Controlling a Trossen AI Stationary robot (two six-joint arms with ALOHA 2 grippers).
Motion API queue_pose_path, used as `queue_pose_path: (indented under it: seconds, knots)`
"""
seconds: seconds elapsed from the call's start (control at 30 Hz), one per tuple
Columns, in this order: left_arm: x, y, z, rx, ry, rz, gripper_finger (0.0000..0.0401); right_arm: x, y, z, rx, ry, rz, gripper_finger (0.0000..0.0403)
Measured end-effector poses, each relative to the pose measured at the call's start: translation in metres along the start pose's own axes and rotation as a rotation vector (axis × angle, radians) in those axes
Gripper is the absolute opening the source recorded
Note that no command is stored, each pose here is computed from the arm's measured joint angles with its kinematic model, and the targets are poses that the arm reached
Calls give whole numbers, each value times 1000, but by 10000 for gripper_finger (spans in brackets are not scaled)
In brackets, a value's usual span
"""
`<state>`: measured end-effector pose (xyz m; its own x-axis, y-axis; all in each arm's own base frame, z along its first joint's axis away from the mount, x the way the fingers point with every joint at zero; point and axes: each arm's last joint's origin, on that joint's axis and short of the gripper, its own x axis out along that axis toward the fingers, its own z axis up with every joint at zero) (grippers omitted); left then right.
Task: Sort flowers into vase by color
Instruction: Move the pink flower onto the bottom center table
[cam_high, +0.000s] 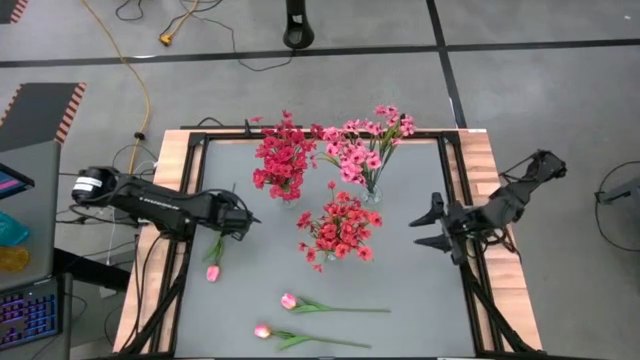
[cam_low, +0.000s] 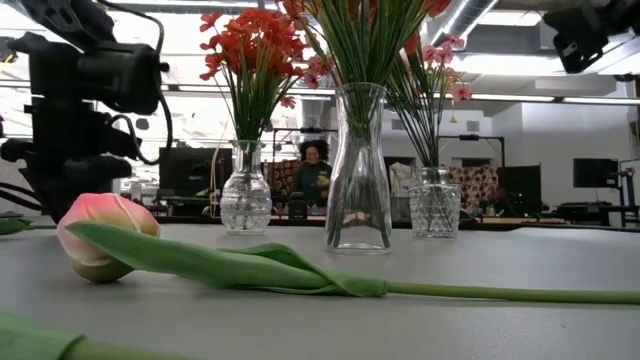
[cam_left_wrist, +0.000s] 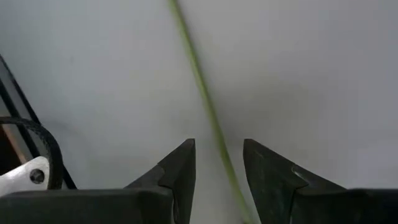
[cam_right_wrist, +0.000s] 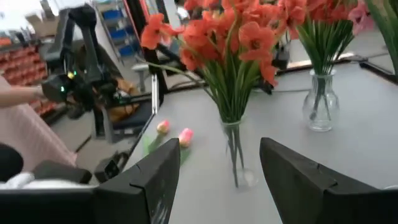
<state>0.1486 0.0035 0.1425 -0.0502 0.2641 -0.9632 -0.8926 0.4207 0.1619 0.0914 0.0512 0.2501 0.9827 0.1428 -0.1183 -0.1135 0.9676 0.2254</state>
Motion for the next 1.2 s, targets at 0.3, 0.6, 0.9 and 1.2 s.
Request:
queue_pose_path:
  seconds: [0.3, 0.6, 0.9, 1.2]
  knots:
    - [10, -2, 10, 27, 73, 15, 92, 10, -9, -27, 44, -122, -8, 248]
    - [11, -3, 11, 65, 79, -5, 7, 13, -17, -25, -49, -168, -74, 248]
    - [12, -4, 11, 59, 81, -9, 2, 12, -20, -26, -158, -148, -24, 248]
    - [11, -3, 12, 66, 44, 0, 0, -9, -30, -29, -154, -207, -38, 248]
